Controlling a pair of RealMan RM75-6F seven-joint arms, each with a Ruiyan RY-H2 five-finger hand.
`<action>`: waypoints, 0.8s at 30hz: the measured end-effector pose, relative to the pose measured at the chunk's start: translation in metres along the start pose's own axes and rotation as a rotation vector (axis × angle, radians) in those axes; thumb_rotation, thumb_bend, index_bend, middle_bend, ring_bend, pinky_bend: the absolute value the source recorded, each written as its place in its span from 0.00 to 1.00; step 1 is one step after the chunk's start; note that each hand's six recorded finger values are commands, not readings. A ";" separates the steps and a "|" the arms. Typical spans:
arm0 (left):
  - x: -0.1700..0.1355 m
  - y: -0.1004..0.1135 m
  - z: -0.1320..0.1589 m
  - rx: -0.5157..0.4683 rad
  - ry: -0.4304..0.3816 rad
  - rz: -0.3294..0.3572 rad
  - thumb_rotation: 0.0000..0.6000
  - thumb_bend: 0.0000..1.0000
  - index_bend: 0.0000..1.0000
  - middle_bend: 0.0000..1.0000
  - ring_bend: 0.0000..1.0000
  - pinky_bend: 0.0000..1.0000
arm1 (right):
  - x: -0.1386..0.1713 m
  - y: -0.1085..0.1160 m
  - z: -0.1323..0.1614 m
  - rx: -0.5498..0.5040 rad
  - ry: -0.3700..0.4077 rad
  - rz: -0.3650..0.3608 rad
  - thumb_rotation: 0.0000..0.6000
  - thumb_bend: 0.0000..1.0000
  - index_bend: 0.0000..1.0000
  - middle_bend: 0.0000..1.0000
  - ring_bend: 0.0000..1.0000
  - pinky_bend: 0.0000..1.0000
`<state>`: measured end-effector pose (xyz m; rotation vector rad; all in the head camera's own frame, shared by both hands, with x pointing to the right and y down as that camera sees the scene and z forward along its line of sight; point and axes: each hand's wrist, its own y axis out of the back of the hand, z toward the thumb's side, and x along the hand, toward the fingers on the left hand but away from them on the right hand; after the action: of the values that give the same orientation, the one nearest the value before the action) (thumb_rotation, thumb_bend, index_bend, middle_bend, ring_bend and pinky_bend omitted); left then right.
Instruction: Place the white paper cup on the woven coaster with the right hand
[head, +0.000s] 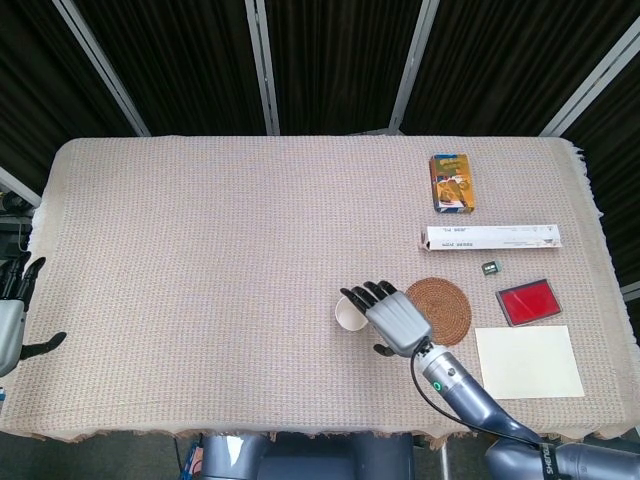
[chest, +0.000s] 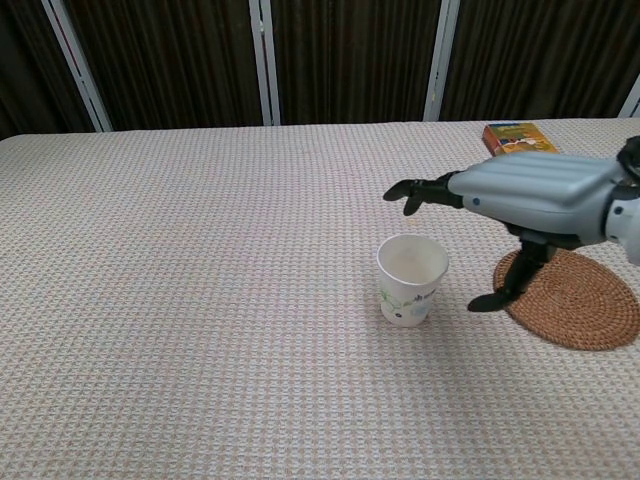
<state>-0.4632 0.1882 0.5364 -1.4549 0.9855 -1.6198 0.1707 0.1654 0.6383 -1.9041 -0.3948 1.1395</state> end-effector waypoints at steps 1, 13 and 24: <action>0.000 0.000 0.000 0.000 0.001 -0.001 1.00 0.00 0.00 0.00 0.00 0.00 | -0.003 -0.001 0.001 0.003 -0.003 0.004 1.00 0.11 0.00 0.13 0.13 0.21; -0.002 -0.001 0.001 0.002 -0.002 0.000 1.00 0.00 0.00 0.00 0.00 0.00 | -0.035 -0.024 0.021 0.040 -0.045 0.064 1.00 0.28 0.12 0.27 0.19 0.23; -0.001 0.000 -0.001 -0.001 0.003 -0.001 1.00 0.00 0.00 0.00 0.00 0.00 | -0.040 -0.024 0.018 0.094 -0.099 0.051 1.00 0.34 0.23 0.37 0.30 0.26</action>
<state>-0.4637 0.1891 0.5357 -1.4544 0.9874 -1.6229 0.1377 0.1637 0.6763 -1.7901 -0.3426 1.2683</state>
